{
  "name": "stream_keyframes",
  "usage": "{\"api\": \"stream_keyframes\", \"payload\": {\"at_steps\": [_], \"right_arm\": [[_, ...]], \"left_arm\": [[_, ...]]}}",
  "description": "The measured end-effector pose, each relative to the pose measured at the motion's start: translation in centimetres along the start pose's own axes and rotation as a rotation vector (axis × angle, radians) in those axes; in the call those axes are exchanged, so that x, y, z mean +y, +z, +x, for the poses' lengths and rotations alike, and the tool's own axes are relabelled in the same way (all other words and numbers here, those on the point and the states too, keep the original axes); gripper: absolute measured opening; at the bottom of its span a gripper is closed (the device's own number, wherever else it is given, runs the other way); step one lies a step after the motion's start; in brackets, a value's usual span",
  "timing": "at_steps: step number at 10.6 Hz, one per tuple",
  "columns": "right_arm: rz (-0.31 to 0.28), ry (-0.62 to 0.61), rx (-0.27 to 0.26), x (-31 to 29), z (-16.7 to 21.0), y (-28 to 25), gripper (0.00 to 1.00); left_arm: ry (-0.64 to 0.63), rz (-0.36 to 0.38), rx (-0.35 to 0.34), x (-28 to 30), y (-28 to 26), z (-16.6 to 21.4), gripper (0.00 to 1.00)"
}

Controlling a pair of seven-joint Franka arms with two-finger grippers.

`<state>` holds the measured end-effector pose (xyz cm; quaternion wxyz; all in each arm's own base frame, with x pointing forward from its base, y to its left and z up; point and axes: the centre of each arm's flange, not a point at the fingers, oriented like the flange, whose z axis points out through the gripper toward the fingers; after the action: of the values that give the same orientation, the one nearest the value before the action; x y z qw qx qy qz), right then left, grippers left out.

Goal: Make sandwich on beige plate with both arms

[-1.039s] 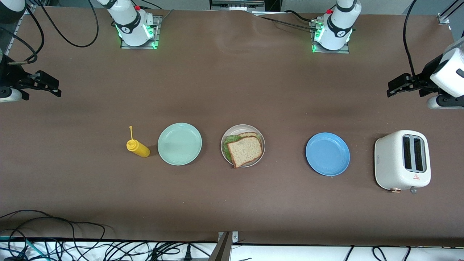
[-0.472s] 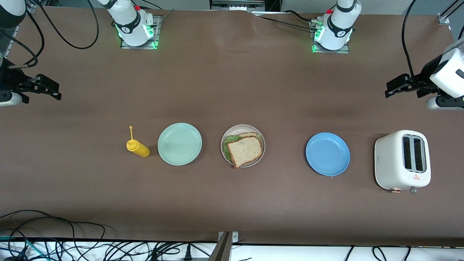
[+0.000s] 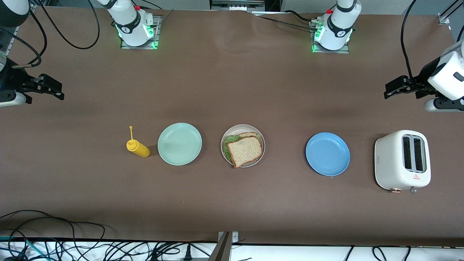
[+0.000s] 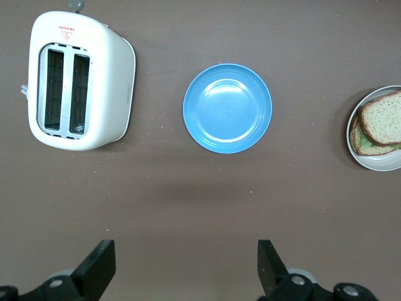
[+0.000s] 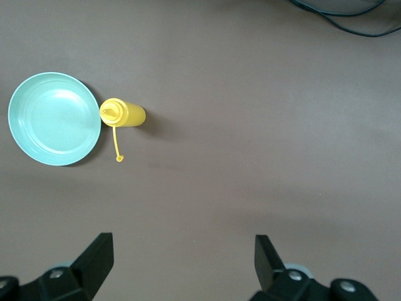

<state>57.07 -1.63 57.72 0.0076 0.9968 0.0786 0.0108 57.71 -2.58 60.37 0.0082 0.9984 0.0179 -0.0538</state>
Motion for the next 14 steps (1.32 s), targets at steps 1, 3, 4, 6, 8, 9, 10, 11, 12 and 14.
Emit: {"api": "stream_keyframes", "payload": {"at_steps": [1, 3, 4, 6, 8, 9, 10, 11, 12, 14], "right_arm": [[0.002, 0.001, 0.000, -0.03, 0.01, 0.00, 1.00], [0.003, 0.001, 0.001, -0.05, 0.01, -0.01, 1.00], [0.003, 0.001, 0.001, -0.07, 0.01, -0.01, 1.00], [0.003, 0.001, 0.001, -0.08, 0.02, -0.01, 1.00], [0.003, 0.001, 0.001, -0.08, 0.02, -0.01, 1.00], [0.003, 0.002, 0.001, -0.08, 0.02, -0.01, 1.00], [0.003, 0.002, 0.001, -0.08, 0.02, -0.01, 1.00], [0.003, 0.002, 0.001, -0.08, 0.02, -0.01, 1.00], [0.003, 0.003, 0.001, -0.08, 0.02, -0.01, 1.00], [0.003, 0.003, 0.000, -0.08, 0.02, 0.01, 1.00]], "left_arm": [[0.000, 0.000, 0.000, 0.00, 0.00, 0.00, 1.00], [0.000, 0.000, 0.000, 0.00, 0.00, 0.00, 1.00], [0.000, 0.000, 0.000, 0.00, 0.00, 0.01, 1.00], [0.000, 0.000, 0.000, 0.00, 0.03, 0.02, 1.00], [-0.001, 0.000, 0.000, 0.00, 0.04, 0.03, 1.00], [-0.002, 0.000, 0.000, 0.01, 0.04, 0.03, 1.00], [-0.003, 0.000, -0.001, 0.05, 0.05, 0.03, 1.00], [-0.002, 0.000, 0.001, 0.13, 0.02, 0.04, 1.00], [-0.001, -0.001, 0.008, 0.16, -0.17, 0.06, 1.00], [-0.002, -0.002, 0.024, 0.17, -0.88, 0.04, 1.00]]}}
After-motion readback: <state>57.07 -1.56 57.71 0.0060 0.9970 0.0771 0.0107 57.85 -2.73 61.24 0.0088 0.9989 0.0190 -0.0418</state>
